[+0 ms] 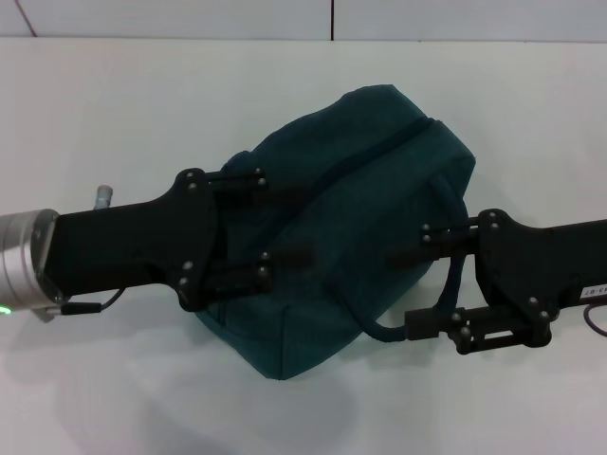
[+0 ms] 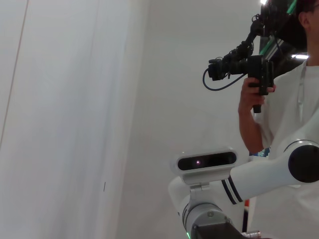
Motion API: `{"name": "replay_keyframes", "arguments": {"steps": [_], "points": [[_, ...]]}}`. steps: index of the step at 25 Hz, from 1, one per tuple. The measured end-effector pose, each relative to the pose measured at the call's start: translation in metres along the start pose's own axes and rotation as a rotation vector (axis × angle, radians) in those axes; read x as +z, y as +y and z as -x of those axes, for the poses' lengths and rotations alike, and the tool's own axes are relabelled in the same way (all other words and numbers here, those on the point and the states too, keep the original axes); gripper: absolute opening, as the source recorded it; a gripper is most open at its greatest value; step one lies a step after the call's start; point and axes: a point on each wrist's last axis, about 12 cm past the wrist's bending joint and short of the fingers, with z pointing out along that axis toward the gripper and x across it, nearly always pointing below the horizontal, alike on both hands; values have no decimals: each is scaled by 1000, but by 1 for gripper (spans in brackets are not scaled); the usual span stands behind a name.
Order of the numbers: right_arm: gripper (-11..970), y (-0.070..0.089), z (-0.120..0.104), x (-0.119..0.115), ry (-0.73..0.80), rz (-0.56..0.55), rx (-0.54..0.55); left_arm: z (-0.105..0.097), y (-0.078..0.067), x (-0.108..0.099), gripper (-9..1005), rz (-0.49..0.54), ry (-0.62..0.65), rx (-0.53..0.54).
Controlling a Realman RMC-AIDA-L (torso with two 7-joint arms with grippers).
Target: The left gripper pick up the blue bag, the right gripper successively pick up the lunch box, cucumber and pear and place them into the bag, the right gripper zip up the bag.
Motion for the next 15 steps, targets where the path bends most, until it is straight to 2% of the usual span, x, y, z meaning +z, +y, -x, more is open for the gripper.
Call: {"name": "replay_keyframes", "arguments": {"steps": [15], "points": [[635, 0, 0, 0, 2, -1, 0, 1, 2, 2, 570, -7, 2, 4]]}}
